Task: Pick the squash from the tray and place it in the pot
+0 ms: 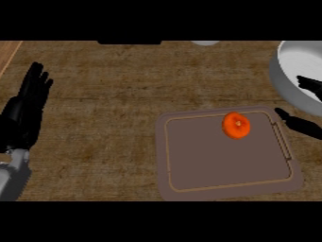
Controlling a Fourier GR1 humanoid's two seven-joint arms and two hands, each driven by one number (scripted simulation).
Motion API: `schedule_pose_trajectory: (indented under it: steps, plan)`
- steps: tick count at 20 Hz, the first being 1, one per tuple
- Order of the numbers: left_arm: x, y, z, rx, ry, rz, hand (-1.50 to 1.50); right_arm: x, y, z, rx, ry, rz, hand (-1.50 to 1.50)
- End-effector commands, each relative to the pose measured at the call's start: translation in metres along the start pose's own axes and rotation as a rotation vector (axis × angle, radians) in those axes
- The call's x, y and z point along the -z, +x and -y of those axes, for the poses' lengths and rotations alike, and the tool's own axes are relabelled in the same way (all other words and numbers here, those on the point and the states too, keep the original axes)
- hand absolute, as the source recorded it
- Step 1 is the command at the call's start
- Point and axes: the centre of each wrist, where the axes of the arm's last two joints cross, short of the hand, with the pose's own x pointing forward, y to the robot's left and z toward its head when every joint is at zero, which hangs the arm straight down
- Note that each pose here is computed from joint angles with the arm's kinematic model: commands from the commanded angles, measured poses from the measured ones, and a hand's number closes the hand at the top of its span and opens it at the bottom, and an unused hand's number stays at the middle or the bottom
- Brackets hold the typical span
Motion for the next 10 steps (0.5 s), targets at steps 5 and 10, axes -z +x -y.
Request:
schedule_pose_trajectory:
  steps: [5, 10]
  plan:
    - [0.006, 0.000, 0.007, -0.034, 0.009, -0.031, 0.00, 0.013, 0.004, 0.034, -0.013, 0.098, 0.098, -1.50]
    - [0.003, -0.003, 0.006, -0.030, 0.016, -0.047, 0.00, 0.033, 0.045, 0.028, -0.156, 0.390, -0.042, -1.50]
